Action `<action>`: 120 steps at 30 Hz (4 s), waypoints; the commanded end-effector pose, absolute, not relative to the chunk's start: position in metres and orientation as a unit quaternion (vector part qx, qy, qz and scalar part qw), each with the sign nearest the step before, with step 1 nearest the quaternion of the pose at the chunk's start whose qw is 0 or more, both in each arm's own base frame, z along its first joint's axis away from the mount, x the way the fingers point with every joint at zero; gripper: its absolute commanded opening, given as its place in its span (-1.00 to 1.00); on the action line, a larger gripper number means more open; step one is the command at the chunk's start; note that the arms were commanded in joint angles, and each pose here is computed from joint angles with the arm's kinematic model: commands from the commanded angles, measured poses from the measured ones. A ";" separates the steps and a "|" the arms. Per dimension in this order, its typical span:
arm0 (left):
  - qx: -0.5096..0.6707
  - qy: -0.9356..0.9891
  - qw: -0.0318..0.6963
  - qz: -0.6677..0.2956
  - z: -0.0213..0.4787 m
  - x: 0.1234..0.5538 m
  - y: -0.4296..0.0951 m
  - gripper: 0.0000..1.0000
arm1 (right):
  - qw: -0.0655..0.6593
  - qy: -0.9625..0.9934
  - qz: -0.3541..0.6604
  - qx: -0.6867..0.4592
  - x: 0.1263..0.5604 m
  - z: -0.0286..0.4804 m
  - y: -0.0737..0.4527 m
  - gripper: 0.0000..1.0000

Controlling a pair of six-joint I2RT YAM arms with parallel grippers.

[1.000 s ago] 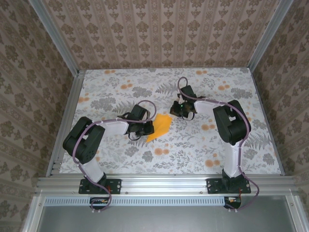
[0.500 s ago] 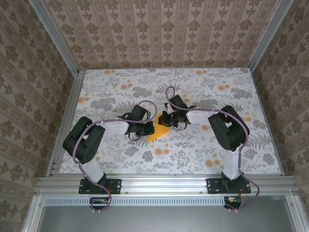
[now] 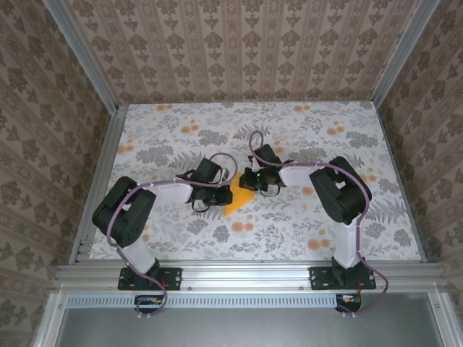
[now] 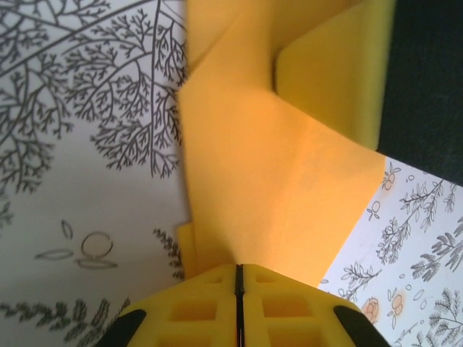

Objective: Fold a paper plane with a square sheet of paper (pick it up from the middle)
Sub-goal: Fourth fold the wing at the center of the table.

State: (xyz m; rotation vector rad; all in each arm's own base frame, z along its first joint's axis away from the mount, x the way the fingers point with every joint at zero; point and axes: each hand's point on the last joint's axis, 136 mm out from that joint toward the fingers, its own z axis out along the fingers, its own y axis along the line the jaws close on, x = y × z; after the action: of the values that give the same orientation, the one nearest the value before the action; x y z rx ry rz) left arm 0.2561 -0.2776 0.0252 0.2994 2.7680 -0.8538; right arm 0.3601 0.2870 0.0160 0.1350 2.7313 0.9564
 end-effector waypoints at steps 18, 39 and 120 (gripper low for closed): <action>-0.062 0.929 0.169 -0.322 0.040 0.218 -0.304 -0.70 | 0.097 0.937 0.210 0.262 0.306 -0.011 0.234 -1.00; -0.124 0.937 0.165 -0.284 0.002 0.215 -0.270 -0.85 | 0.082 0.940 0.206 0.258 0.301 -0.023 0.233 -1.00; -0.223 0.884 0.238 -0.335 0.025 0.268 -0.286 -0.89 | 0.115 0.907 0.226 0.337 0.322 -0.039 0.208 -1.00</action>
State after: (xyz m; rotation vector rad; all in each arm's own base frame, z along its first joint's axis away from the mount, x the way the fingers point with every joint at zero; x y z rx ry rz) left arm 0.2645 -0.2903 0.0263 -0.5237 2.4489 -0.9127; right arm 0.3547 0.2557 0.0136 0.8253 2.5349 0.9819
